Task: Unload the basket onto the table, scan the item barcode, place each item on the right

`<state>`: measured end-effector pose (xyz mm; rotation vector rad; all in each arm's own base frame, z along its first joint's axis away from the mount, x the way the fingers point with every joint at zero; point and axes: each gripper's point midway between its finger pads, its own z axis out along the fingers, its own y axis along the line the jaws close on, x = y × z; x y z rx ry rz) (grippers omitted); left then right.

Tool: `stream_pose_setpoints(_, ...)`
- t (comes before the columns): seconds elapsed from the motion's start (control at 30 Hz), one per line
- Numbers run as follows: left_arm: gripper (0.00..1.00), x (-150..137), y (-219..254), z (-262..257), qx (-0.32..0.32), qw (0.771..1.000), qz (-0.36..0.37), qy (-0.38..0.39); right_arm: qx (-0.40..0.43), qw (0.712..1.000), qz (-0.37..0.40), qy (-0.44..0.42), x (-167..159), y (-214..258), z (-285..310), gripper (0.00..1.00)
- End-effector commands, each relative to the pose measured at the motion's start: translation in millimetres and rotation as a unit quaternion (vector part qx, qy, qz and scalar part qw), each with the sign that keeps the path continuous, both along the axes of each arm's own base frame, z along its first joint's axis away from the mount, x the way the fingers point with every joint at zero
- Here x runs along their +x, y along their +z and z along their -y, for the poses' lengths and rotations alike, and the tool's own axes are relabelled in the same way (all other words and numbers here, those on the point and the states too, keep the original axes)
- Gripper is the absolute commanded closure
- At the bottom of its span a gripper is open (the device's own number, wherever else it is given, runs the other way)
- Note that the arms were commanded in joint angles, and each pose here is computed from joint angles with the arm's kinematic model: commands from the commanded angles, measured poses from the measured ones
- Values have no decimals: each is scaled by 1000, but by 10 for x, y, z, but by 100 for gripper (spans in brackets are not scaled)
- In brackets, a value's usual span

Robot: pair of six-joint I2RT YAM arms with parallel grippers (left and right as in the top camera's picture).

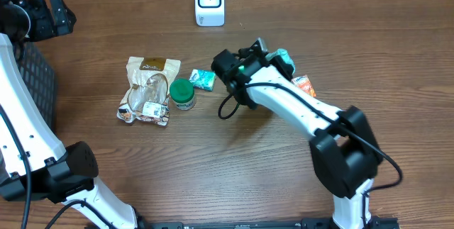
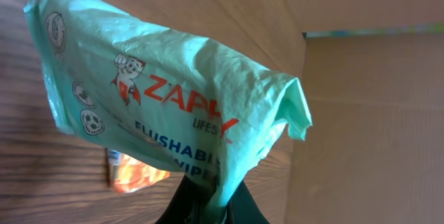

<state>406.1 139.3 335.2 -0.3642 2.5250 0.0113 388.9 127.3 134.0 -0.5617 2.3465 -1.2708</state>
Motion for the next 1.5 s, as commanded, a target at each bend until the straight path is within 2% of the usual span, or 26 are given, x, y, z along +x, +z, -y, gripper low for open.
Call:
stream_pose_setpoints(0.0,0,-27,143,52,10,1000,18,-9,-40,999,-2,31,-28,-90,-195,96)
stream_pose_setpoints(0.2,0,-28,143,50,10,1000,18,-9,-56,995,-24,77,-193,-311,-551,96)
stream_pose_setpoints(0.33,0,-28,143,50,10,1000,18,-9,-16,992,-68,106,-441,-496,-852,93)
stream_pose_setpoints(0.53,0,-27,143,52,10,1000,18,-9,35,982,-138,126,-802,-720,-1119,83)
stream_pose_setpoints(0.63,0,-27,143,52,10,1000,18,-9,51,977,-163,124,-904,-787,-1158,71)
stream_pose_setpoints(0.7,0,-28,143,50,10,1000,18,-9,73,974,-179,121,-959,-814,-1198,52)
stream_pose_setpoints(0.77,0,-28,143,50,10,1000,18,-9,97,975,-168,107,-967,-766,-1235,42)
stream_pose_setpoints(0.93,0,-28,143,50,10,1000,18,-9,188,966,-149,100,-973,-351,-1435,36)
stream_pose_setpoints(1.07,0,-28,143,50,10,1000,18,-9,265,956,-106,72,-859,61,-1431,9)
stream_pose_setpoints(1.1,0,-28,143,50,10,1000,18,-9,292,951,-88,53,-795,191,-1366,1)
stream_pose_setpoints(1.13,0,-28,143,50,10,1000,18,-9,307,948,-76,39,-756,256,-1313,0)
stream_pose_setpoints(1.2,0,-28,143,50,10,1000,18,-9,348,935,-65,5,-656,373,-1160,0)
stream_pose_setpoints(1.37,0,-28,143,50,10,1000,18,-9,469,867,-138,-91,-480,238,-832,0)
stream_pose_setpoints(1.47,0,-28,143,50,10,1000,18,-9,496,847,-145,-126,-390,156,-643,0)
